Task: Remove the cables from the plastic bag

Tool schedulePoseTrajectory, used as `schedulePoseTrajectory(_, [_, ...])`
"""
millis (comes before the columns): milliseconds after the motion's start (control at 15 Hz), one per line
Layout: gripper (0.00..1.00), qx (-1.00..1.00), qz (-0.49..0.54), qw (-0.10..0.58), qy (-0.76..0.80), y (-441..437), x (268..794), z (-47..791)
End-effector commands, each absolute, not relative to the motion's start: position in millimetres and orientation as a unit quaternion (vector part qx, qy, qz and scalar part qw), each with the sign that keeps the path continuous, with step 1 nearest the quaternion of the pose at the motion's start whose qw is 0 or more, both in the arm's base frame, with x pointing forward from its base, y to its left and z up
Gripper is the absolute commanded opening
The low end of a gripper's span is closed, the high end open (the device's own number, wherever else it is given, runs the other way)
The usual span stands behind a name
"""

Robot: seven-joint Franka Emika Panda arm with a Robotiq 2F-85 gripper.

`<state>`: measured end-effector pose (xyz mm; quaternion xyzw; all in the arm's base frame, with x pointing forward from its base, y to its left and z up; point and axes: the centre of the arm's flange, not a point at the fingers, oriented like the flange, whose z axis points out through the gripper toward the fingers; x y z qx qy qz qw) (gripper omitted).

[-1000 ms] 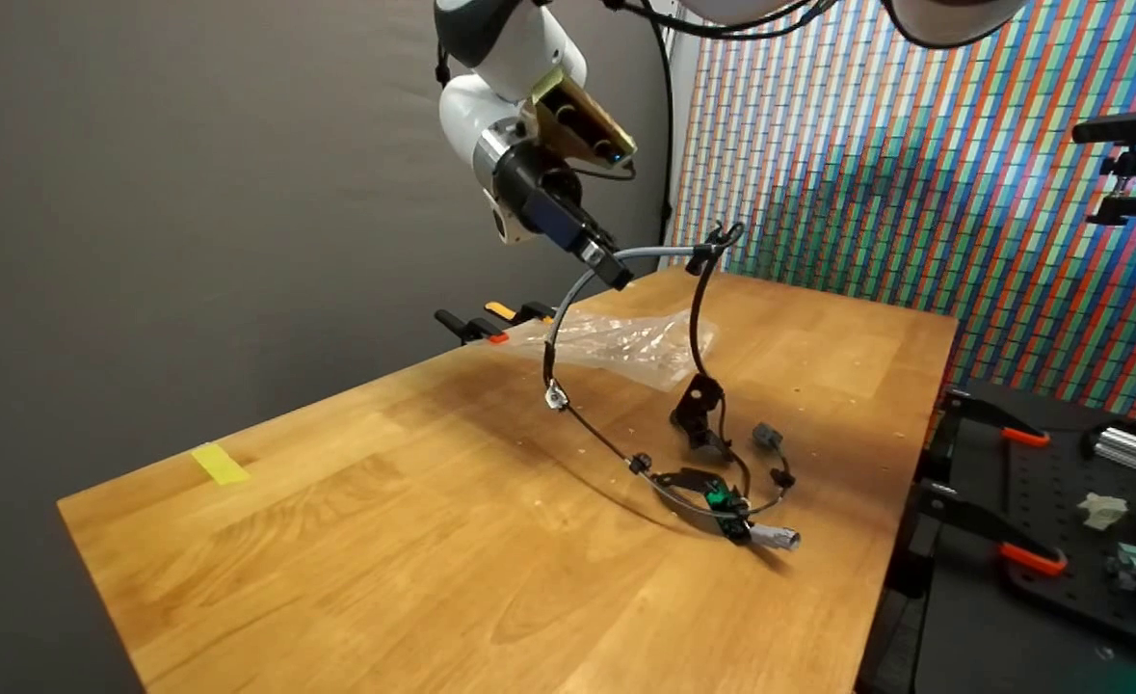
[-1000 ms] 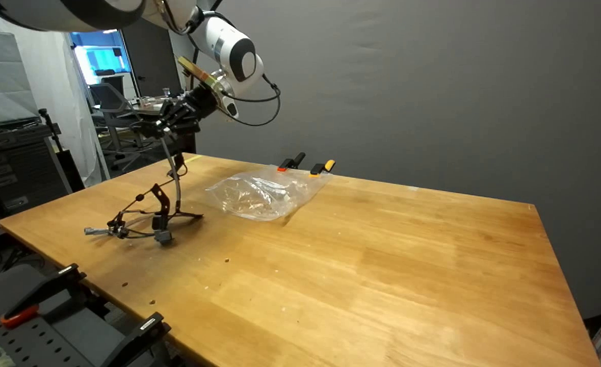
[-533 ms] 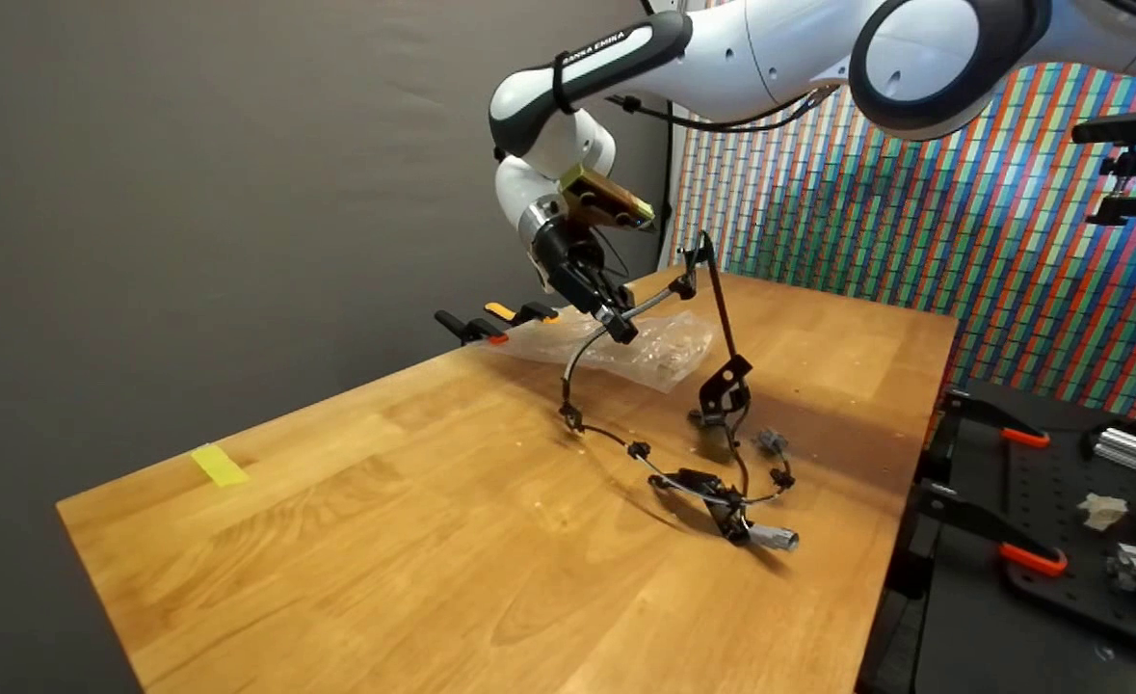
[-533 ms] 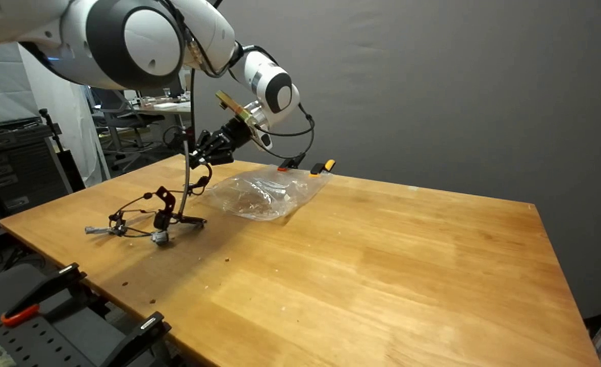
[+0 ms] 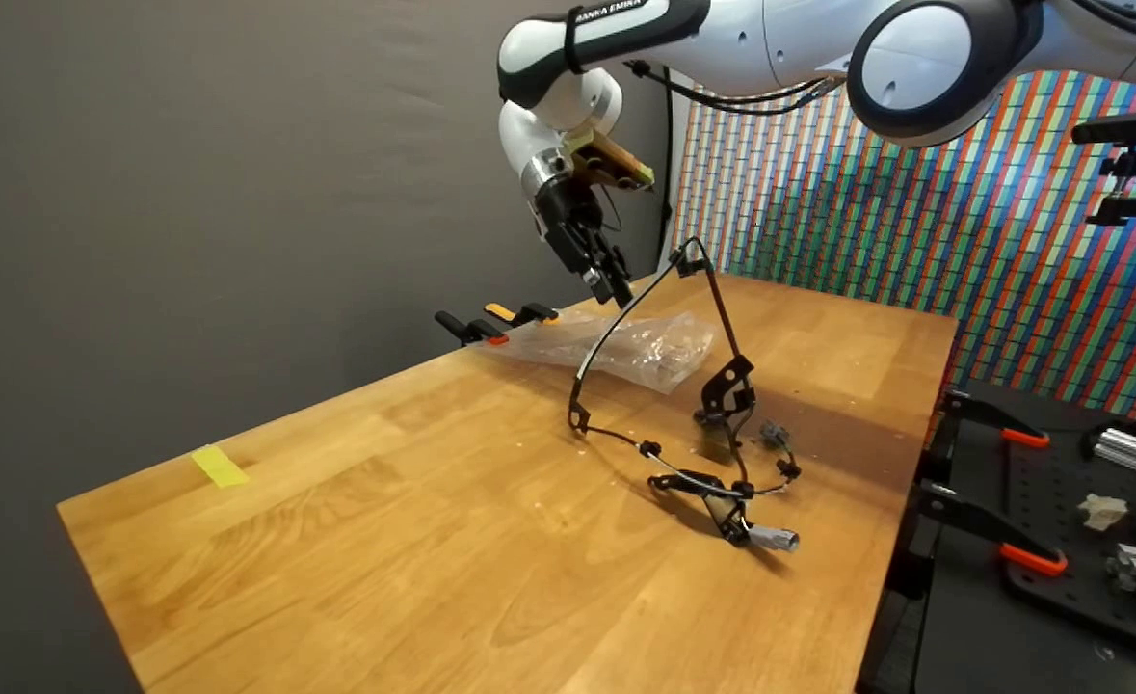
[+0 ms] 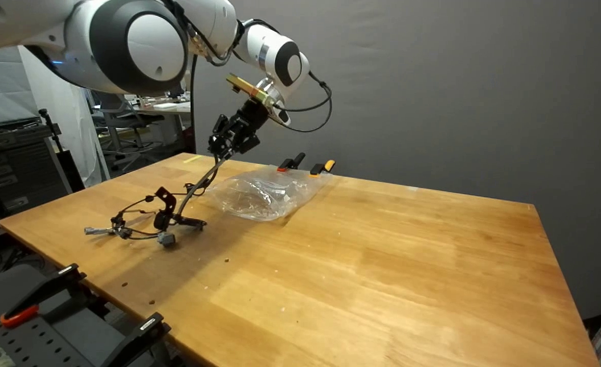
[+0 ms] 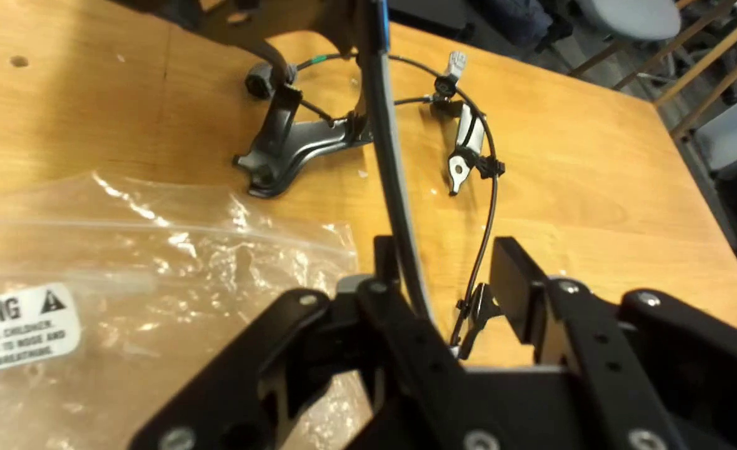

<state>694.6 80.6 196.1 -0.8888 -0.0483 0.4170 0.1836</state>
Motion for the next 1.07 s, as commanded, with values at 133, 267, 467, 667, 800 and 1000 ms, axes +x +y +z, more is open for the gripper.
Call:
schedulePoseTrajectory(133, [0.91,-0.933,0.331,0.089,-0.106,114,741,282])
schedulePoseTrajectory(267, [1.00,-0.947,0.290,0.062,-0.121,127,741,309])
schedulePoseTrajectory(467, [1.00,-0.964,0.224,0.026,-0.139,147,735,350])
schedulePoseTrajectory(667, [1.00,-0.974,0.160,-0.015,-0.157,162,730,395])
schedulePoseTrajectory(800, [1.00,-0.980,0.112,-0.036,-0.162,169,726,428])
schedulePoseTrajectory(1000, [1.00,-0.986,0.033,-0.058,-0.155,170,715,474])
